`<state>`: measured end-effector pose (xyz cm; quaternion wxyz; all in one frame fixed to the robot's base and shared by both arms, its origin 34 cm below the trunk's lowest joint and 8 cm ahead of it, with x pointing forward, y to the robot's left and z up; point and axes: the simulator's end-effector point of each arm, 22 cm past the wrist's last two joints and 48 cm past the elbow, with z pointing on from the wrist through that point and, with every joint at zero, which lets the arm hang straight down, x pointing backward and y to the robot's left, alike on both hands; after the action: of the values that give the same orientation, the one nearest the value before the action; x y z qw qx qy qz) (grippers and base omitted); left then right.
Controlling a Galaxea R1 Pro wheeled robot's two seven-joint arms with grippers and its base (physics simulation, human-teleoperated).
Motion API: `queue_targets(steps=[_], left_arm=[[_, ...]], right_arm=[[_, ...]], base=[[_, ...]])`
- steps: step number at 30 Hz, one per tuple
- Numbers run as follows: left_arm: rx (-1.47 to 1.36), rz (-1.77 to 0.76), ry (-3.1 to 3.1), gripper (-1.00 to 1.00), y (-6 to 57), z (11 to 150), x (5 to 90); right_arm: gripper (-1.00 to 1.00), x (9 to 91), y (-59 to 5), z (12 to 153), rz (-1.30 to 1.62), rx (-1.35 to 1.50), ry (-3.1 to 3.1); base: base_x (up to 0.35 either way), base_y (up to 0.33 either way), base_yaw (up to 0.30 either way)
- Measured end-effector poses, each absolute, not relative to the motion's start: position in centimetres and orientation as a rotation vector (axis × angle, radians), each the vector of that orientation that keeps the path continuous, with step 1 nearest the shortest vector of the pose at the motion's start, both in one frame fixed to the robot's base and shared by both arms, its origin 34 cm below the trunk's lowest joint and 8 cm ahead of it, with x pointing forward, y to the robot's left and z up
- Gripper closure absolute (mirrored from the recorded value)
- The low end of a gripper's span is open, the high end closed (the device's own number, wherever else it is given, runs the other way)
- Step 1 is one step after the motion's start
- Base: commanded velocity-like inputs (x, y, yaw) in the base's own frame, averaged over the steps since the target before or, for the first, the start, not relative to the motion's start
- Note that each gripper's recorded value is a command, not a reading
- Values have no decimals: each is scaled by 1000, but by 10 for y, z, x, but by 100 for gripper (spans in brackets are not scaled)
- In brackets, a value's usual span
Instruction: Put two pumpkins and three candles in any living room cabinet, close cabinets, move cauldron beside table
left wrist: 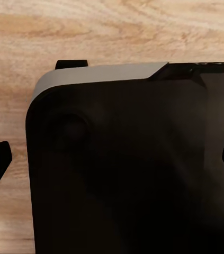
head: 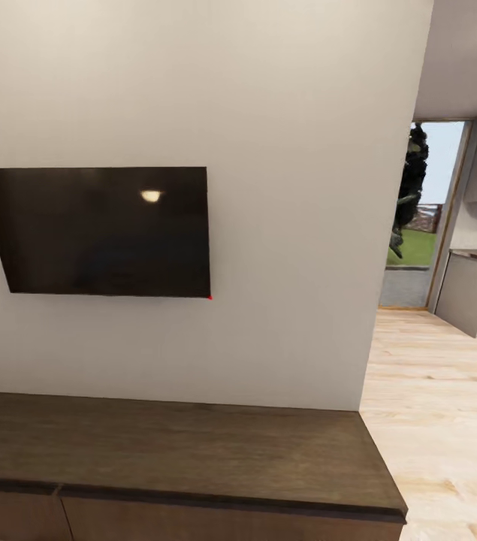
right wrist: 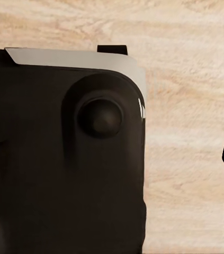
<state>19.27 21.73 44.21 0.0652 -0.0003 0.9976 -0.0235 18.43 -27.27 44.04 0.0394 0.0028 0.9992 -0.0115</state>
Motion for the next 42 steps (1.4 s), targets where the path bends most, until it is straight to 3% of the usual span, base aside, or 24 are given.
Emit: queue_targets(steps=[13, 42], left_arm=[[1, -71, 3011, -100, 217, 442, 192], [-3, -71, 3011, -100, 217, 442, 193]], right_arm=[[-100, 184, -273, 440, -35, 9, 3063], [-100, 184, -274, 440, -38, 2, 3063]], base=[[0, 295, -103], [0, 277, -3]])
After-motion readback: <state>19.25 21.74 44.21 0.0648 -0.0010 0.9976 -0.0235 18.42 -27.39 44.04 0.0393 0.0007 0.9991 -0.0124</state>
